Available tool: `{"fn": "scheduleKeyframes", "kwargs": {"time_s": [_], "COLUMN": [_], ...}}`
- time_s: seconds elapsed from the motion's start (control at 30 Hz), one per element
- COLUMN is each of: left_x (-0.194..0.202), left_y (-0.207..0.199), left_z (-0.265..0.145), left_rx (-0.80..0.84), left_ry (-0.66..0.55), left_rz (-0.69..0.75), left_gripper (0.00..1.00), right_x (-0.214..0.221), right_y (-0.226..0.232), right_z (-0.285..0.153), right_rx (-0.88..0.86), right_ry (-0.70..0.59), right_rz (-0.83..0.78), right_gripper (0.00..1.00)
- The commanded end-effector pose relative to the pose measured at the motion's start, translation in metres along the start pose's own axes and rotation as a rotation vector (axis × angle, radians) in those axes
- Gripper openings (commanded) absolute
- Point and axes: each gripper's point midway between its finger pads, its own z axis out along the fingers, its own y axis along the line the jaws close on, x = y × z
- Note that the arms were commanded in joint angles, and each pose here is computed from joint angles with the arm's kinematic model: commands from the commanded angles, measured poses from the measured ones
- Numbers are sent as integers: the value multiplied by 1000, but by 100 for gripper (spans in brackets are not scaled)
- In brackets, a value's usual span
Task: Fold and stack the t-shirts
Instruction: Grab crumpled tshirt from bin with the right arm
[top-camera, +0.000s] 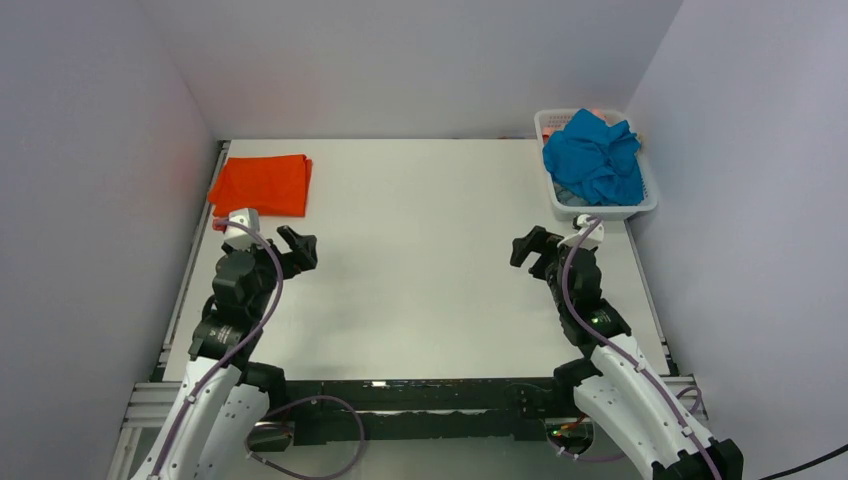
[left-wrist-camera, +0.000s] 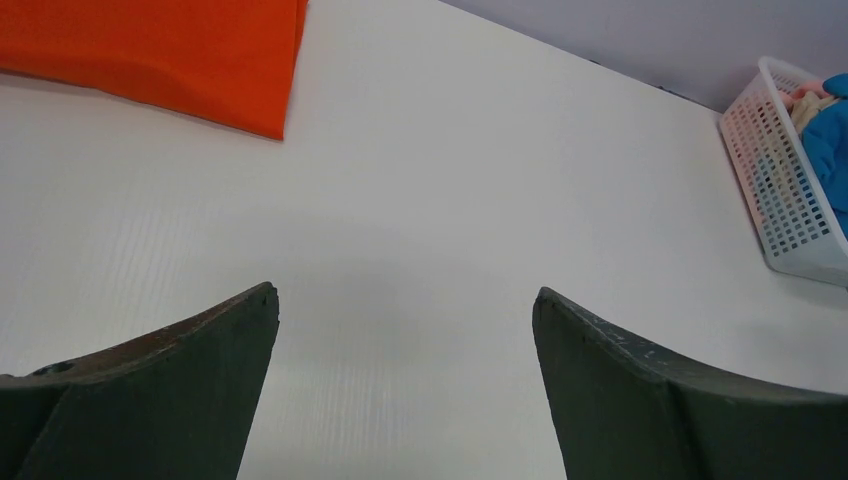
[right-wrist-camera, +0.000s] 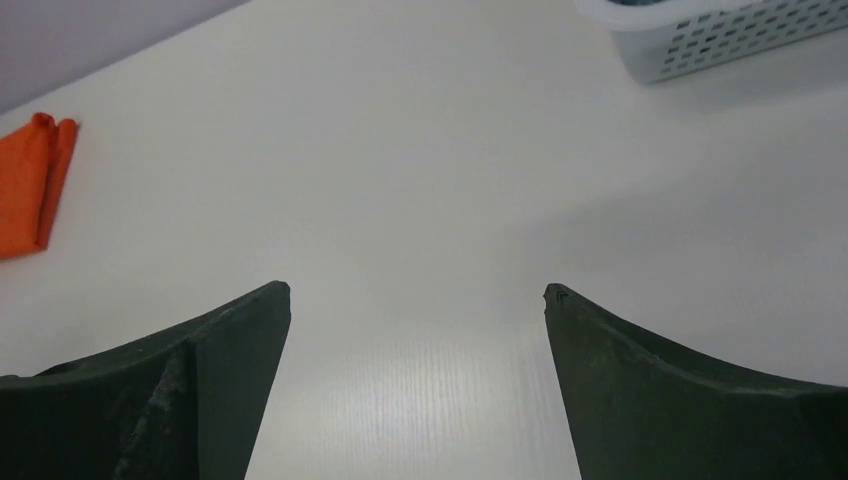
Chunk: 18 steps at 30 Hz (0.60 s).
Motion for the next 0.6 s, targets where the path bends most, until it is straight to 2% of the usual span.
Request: {"fn": "scheduleKeyframes", "kwargs": {"time_s": [0.0, 0.13, 0.27, 0.33, 0.57], "left_x": [-11, -13, -13, -14, -14], "left_y": [-8, -5, -3, -4, 3], "left_z": [2, 1, 1, 0, 1], "left_rx": [29, 9, 3, 10, -24], "left_ry": [-39, -31, -51, -48, -61], "left_rz": [-5, 4, -2, 5, 5], "left_gripper": [99, 99, 99, 99, 99], "right_x": [-47, -96, -140, -158, -196], "right_y": [21, 26, 20, 10, -49], "right_z": [0, 5, 27, 44, 133], "right_rx": [-61, -4, 171, 267, 352], "right_ry": [-155, -283, -314, -284, -124], "right_rz": [63, 124, 93, 80, 66], "right_gripper": [100, 100, 100, 100, 100]}}
